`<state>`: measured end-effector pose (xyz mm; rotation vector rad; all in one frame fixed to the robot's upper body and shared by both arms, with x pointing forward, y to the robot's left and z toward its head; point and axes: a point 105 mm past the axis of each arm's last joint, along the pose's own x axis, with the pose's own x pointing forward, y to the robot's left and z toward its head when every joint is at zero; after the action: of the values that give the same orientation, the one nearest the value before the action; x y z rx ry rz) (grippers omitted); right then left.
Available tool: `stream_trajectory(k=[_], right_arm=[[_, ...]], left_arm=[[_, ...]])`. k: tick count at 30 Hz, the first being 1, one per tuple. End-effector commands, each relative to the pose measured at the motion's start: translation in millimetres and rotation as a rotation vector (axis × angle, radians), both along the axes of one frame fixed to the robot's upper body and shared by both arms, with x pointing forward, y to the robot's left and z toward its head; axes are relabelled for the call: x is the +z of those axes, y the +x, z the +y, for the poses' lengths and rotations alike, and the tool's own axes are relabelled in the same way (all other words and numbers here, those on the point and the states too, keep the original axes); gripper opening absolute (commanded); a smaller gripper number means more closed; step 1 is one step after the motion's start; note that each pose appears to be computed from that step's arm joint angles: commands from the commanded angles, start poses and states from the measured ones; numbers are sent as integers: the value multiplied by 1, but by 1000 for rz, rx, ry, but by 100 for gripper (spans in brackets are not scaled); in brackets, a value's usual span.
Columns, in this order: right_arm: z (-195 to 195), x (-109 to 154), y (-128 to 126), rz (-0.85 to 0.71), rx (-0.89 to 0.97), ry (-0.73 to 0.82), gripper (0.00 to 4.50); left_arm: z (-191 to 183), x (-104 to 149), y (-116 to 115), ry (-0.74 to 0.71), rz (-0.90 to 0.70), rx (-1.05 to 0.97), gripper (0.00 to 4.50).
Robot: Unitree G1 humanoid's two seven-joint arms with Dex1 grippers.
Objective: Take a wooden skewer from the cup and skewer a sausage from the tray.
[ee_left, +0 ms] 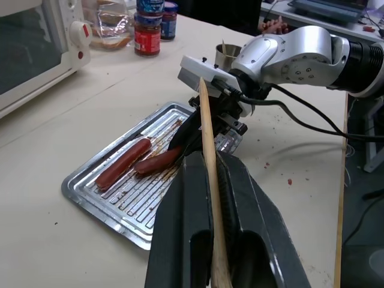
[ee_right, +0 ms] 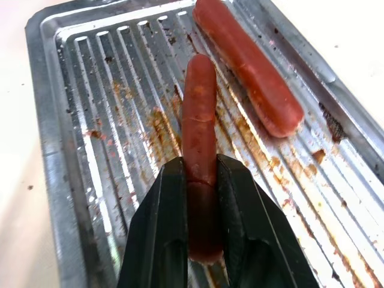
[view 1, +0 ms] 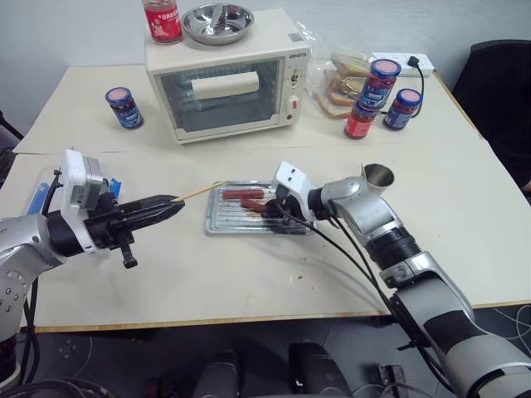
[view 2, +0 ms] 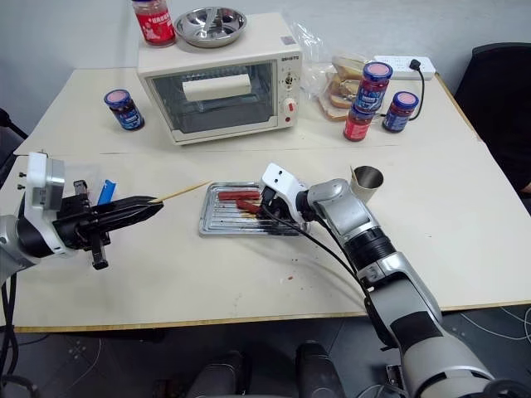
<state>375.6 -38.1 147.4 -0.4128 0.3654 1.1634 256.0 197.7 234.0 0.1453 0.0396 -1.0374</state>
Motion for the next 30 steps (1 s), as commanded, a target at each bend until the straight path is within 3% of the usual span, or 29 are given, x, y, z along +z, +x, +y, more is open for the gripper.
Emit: stream_trajectory(k=[1,8,10,19,30], right_arm=[[-11,54,-36,-2,139,70,40],[-60,103,-124,140,405,43,40],[-73,108,-139,148,443,20,40],[-86,104,-150,168,355,44,40],[-86,102,-151,172,298,66,40]], left_arm=[[-3,8,0,26,-18,-71,0],[-18,10,-9,58,69,-288,0],[-26,3,-13,106,82,-367,0],[-61,4,-16,119,70,-585,0],[-59,7,-16,122,68,-607,0]])
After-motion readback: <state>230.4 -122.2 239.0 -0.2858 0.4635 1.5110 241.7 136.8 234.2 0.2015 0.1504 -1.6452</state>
